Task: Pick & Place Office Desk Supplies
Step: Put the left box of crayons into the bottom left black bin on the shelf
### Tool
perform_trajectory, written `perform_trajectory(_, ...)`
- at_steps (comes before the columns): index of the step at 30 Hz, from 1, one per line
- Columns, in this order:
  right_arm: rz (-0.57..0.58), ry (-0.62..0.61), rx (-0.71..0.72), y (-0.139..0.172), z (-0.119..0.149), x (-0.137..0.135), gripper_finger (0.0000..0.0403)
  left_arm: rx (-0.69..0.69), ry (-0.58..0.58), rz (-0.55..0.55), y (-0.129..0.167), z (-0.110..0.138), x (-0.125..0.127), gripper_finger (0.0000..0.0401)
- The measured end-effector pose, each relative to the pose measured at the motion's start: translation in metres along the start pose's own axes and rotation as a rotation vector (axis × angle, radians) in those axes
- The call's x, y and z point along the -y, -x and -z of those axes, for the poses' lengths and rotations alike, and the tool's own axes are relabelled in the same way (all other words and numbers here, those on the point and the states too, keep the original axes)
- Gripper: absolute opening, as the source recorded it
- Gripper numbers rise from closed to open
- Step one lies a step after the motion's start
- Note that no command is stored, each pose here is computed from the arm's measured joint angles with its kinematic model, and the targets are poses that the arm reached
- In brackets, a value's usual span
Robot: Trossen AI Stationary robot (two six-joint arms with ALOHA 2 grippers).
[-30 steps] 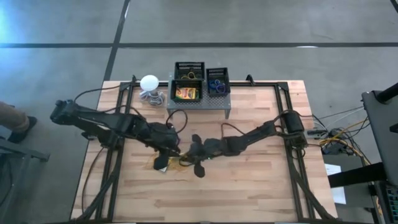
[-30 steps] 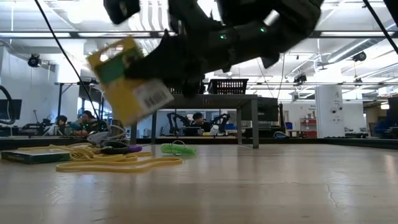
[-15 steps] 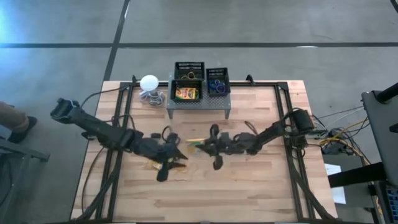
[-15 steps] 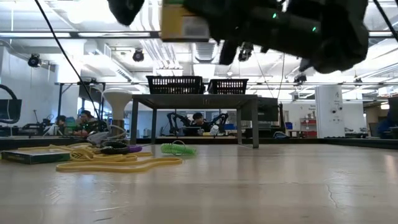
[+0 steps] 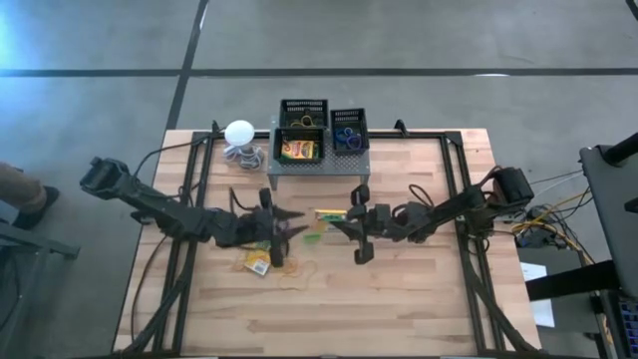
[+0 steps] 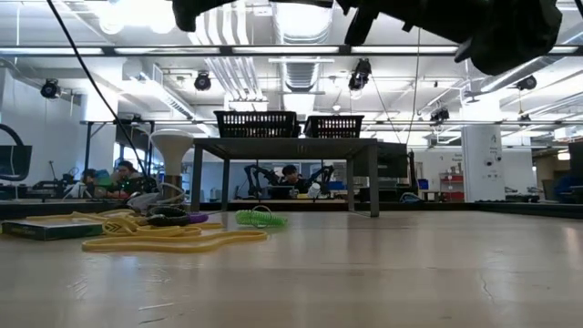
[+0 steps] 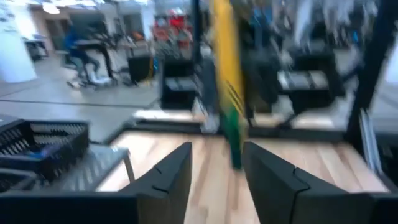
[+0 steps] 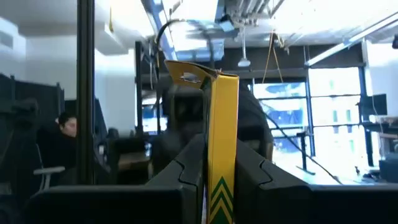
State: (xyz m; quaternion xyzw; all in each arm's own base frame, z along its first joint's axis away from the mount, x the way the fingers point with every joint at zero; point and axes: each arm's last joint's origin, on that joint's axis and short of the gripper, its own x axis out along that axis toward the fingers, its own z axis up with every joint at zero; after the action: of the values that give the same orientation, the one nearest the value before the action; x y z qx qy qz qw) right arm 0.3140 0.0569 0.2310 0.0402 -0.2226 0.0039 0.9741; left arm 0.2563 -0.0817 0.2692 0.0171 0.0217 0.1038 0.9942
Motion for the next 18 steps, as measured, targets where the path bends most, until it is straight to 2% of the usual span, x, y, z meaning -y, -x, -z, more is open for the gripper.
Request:
perform_trajectory(5,-0.001,0.0,-0.011,0.0,0.002,0.0,0.0038,0.07,0.067,-0.041,-0.007,-0.012,-0.011,0.0203)
perform_trajectory(8,-0.001,0.0,-0.011,0.0,0.003,0.0,0.0038,0.063,0.046,-0.007,-0.009,-0.011,-0.013,0.0225)
perform_trajectory(13,-0.001,-0.001,-0.011,0.0,0.003,0.0,0.0038,0.074,-0.007,0.116,-0.008,-0.011,-0.009,0.0229)
perform_trajectory(18,-0.001,-0.002,-0.011,0.0,0.003,0.0,0.0038,0.103,-0.009,0.125,-0.012,-0.01,-0.008,0.0218)
